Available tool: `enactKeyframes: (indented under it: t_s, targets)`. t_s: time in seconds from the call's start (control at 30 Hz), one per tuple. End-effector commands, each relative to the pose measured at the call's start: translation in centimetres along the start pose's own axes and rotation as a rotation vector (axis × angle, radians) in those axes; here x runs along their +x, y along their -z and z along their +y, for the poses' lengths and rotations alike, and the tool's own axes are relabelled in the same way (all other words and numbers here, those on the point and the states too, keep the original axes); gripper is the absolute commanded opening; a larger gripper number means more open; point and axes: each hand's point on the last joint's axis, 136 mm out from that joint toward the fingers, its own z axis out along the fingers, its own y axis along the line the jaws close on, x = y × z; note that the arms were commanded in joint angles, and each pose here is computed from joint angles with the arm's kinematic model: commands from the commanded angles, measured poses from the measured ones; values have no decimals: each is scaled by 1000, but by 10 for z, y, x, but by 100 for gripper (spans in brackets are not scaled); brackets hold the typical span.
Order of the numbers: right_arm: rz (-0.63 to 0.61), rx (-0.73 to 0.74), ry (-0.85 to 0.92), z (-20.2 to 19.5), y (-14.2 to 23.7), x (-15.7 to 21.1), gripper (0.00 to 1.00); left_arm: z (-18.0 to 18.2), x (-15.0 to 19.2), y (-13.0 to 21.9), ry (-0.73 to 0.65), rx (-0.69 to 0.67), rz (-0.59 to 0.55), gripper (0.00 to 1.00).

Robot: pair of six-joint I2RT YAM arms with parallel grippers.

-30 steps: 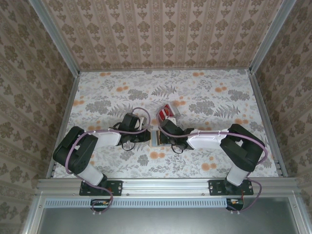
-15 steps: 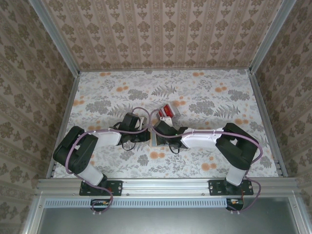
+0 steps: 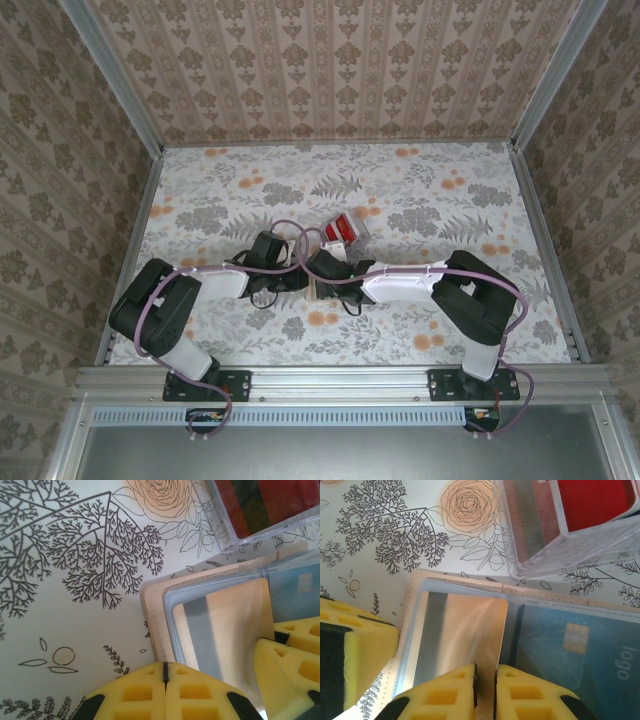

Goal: Put the credit cards into the card holder

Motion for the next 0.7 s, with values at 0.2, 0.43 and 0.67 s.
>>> enactKeyframes:
  t_s: [0.2, 0.43, 0.67]
  targets:
    - [-13, -51, 1, -3, 26, 4, 36, 0, 16, 1, -14, -35, 35, 1]
    - [-62, -46, -58, -31, 46, -6, 39, -1, 6, 13, -29, -55, -3, 2]
    - [-61, -50, -174, -65, 50, 7, 39, -16, -22, 29, -85, -59, -74, 19]
